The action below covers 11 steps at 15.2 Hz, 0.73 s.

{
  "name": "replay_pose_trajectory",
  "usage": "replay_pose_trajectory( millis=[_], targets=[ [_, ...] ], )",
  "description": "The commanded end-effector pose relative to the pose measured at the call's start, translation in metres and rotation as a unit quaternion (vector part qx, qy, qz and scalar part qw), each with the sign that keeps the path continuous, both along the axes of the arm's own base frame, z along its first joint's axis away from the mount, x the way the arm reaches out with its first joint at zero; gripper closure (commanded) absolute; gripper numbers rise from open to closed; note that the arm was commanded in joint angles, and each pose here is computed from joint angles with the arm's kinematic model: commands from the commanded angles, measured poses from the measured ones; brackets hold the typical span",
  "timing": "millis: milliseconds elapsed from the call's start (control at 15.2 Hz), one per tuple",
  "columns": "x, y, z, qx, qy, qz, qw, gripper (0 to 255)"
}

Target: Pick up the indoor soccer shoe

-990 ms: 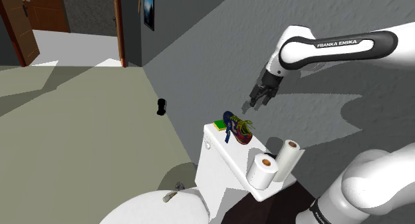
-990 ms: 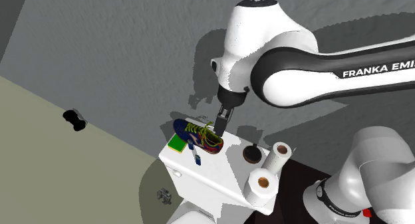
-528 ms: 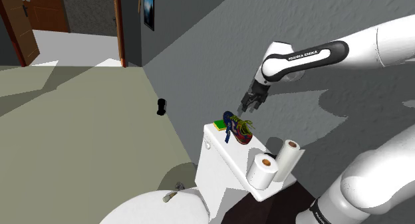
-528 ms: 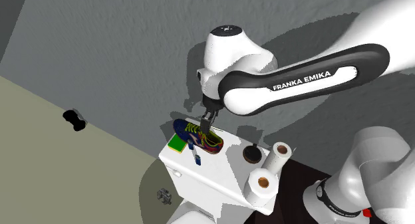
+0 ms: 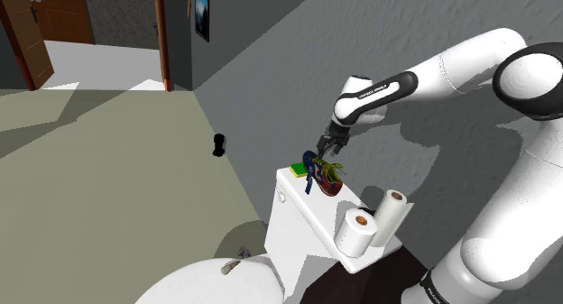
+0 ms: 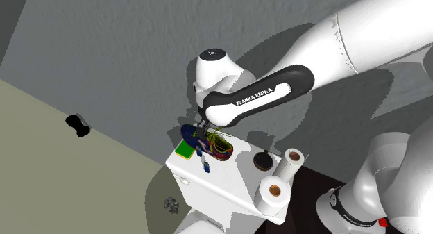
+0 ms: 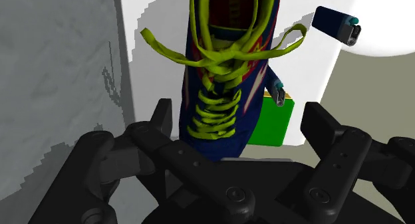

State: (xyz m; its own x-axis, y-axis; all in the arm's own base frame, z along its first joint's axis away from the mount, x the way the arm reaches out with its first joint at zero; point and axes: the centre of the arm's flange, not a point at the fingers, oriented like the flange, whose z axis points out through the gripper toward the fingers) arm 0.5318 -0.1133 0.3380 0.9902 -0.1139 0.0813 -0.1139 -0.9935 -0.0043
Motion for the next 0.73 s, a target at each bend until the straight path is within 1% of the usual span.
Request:
replay_pose_trajectory(
  millis=[0, 396, 594, 660],
  targets=[
    [0.006, -0.004, -0.014, -0.003, 0.0, 0.0, 1.0, 0],
    [0.006, -0.004, -0.046, -0.003, 0.0, 0.0, 1.0, 0],
    [0.006, -0.004, -0.049, -0.003, 0.0, 0.0, 1.0, 0],
    [0.007, -0.004, -0.049, -0.003, 0.0, 0.0, 1.0, 255]
  ],
)
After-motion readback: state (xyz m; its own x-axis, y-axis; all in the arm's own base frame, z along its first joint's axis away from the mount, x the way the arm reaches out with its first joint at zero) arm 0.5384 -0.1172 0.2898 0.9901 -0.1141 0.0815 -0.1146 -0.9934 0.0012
